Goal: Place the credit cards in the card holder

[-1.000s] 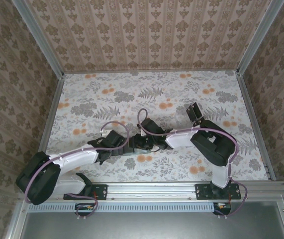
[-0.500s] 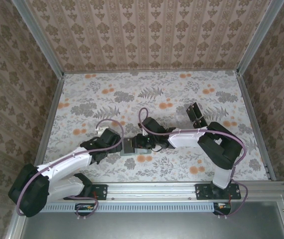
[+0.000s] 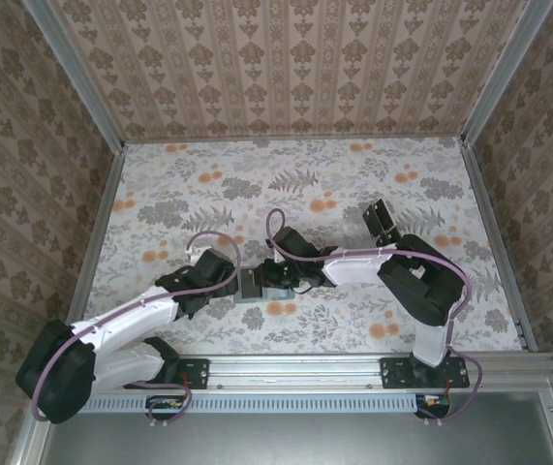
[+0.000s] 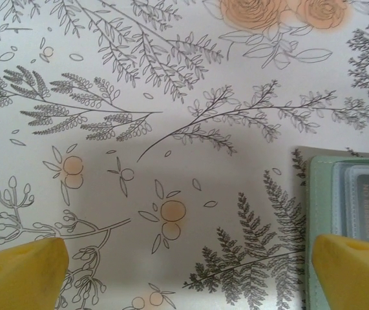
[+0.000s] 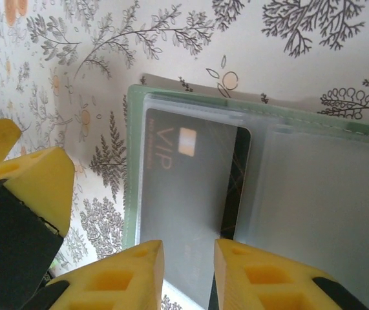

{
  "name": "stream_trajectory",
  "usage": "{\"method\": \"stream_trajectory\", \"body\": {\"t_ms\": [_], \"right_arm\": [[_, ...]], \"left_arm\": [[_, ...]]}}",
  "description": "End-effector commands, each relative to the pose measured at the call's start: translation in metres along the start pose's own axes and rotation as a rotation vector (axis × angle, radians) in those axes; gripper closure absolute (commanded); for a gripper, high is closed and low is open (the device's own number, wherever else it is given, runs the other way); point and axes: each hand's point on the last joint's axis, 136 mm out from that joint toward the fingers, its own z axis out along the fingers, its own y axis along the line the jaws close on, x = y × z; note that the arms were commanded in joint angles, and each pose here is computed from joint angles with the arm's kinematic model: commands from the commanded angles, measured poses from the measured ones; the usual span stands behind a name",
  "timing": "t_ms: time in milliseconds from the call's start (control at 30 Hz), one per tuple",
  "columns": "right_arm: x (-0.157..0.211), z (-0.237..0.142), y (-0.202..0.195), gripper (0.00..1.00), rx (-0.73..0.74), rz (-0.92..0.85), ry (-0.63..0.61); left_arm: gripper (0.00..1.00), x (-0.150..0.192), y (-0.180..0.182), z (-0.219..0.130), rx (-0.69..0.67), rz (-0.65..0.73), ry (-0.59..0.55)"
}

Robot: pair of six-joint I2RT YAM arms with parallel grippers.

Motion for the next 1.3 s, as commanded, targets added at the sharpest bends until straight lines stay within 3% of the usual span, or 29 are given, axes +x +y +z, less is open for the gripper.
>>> {"method": "stream_trajectory", "body": {"t_ms": [0,133,300,567,900,1267], "right_arm": [[-0.016,-0.032,0.027,0.69,-0.06,-0.036,-0.074],[-0.02,-0.066,0.014,0.59,0.053,-0.072,-0.148],[-0.02,-0.103,-0.033,0.47,0.299,-0.099,-0.217],[-0.014,-0.094,-0.068,0.46,0.383,-0.093,-0.186],[-0.01,-0.073,-0.08,0.56,0.384,-0.083,-0.156],[-0.003,-0.07,-0.084,0.87,0.363,-0.067,-0.148]], "left_arm": [[0.0,-0.01,-0.013,-0.004,0.08,0.005,-0.032],[0.0,-0.014,-0.03,-0.006,0.174,-0.005,-0.052],[0.0,-0.02,-0.049,-0.007,0.279,-0.014,-0.086],[0.0,-0.02,-0.066,-0.001,0.344,-0.018,-0.079],[0.0,-0.014,-0.068,0.009,0.332,-0.02,-0.051],[0.0,-0.004,-0.079,0.021,0.381,-0.017,-0.02]]}}
